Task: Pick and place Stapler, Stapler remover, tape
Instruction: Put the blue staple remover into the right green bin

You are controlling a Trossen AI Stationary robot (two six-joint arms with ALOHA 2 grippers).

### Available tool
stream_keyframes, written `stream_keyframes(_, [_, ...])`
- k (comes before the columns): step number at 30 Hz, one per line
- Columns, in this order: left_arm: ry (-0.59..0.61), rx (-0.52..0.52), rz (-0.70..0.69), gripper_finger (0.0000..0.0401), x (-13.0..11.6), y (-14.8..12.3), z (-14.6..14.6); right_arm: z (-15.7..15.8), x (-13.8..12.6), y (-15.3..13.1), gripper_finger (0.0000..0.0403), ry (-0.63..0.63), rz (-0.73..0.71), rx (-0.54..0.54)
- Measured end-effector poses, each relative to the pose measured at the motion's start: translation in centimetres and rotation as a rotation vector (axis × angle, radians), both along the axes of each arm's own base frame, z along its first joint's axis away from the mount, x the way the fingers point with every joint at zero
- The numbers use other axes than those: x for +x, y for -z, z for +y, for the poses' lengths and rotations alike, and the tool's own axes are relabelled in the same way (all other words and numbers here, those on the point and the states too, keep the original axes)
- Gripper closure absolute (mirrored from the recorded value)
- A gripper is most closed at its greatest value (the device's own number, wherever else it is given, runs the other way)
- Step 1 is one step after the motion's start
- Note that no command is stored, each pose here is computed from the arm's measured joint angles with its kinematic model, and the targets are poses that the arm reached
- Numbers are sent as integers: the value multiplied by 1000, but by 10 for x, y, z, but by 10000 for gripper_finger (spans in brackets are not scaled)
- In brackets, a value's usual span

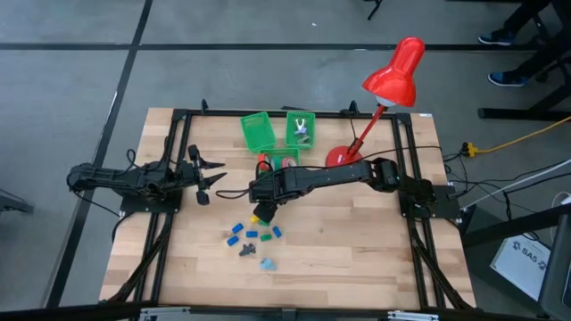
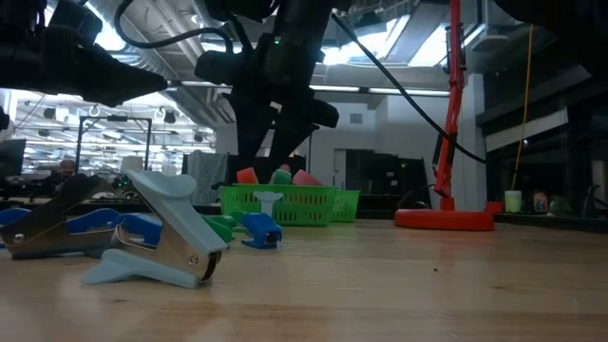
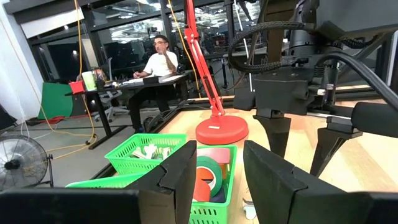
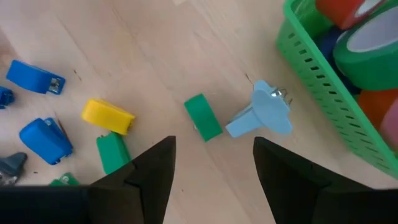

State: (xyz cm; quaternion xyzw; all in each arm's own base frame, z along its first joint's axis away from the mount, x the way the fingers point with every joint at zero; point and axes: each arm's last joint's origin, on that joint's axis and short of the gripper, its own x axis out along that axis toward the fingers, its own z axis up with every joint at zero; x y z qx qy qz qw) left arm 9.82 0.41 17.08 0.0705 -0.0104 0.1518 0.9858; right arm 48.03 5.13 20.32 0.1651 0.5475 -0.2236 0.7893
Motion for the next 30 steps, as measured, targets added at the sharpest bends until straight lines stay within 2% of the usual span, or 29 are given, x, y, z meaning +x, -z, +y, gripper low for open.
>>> stream_keyframes(3, [0, 0, 0, 274, 0, 0, 0, 0, -2, 0, 182, 2, 19, 0])
stream_keyframes(11, [0, 0, 0, 274, 0, 0, 0, 0, -3, 1, 182, 120, 14, 32])
stream_keyframes(20, [0, 0, 0, 274, 0, 0, 0, 0, 0, 0, 183, 120, -25, 39])
stream_keyframes(26, [0, 0, 0, 274, 0, 0, 0, 0, -2, 0, 183, 69, 11, 37])
stream_keyframes(30, [0, 0, 0, 274, 0, 0, 0, 1, 2, -1, 183, 140, -46, 79])
